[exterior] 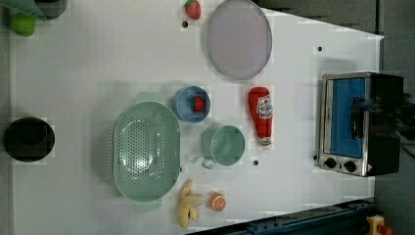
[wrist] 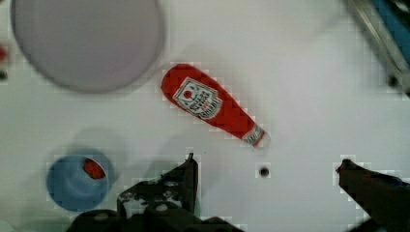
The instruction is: Pick Ketchup from the table and place it in strainer.
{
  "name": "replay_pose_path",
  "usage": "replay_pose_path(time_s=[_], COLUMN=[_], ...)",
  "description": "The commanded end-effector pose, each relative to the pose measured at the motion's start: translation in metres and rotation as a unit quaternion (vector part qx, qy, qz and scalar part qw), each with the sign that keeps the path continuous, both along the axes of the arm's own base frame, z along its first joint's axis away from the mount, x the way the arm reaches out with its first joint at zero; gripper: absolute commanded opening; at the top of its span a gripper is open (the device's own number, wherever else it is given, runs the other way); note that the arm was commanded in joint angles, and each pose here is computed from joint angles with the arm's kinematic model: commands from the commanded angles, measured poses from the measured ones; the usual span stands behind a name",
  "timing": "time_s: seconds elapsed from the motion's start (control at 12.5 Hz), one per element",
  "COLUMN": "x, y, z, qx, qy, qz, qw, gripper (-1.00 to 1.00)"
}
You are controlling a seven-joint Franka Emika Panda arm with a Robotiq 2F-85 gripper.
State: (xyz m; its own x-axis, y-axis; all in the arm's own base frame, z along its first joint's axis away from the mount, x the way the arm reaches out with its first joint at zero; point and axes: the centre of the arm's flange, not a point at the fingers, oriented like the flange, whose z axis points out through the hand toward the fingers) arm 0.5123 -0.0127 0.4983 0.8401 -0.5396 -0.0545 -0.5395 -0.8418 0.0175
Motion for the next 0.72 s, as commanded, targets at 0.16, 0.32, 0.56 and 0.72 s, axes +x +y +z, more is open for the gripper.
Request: replay_pose_path(time_s=[0.16, 0.32, 0.56, 0.72], x=[0.008, 0.013, 0.015, 0.013], y=[0.002, 0.002, 0.01, 0.016], z=[-0.086, -0.124, -0.178, -0.212], qx=[0.024, 0.027, 0.027, 0.024], qy=[0.021, 0.008, -0.005, -0.016], qz=[0.239, 0.303, 0.356, 0.362], qw=[0.971, 0.953, 0.934, 0.932], gripper=[1.0, 1.0, 1.0, 1.0])
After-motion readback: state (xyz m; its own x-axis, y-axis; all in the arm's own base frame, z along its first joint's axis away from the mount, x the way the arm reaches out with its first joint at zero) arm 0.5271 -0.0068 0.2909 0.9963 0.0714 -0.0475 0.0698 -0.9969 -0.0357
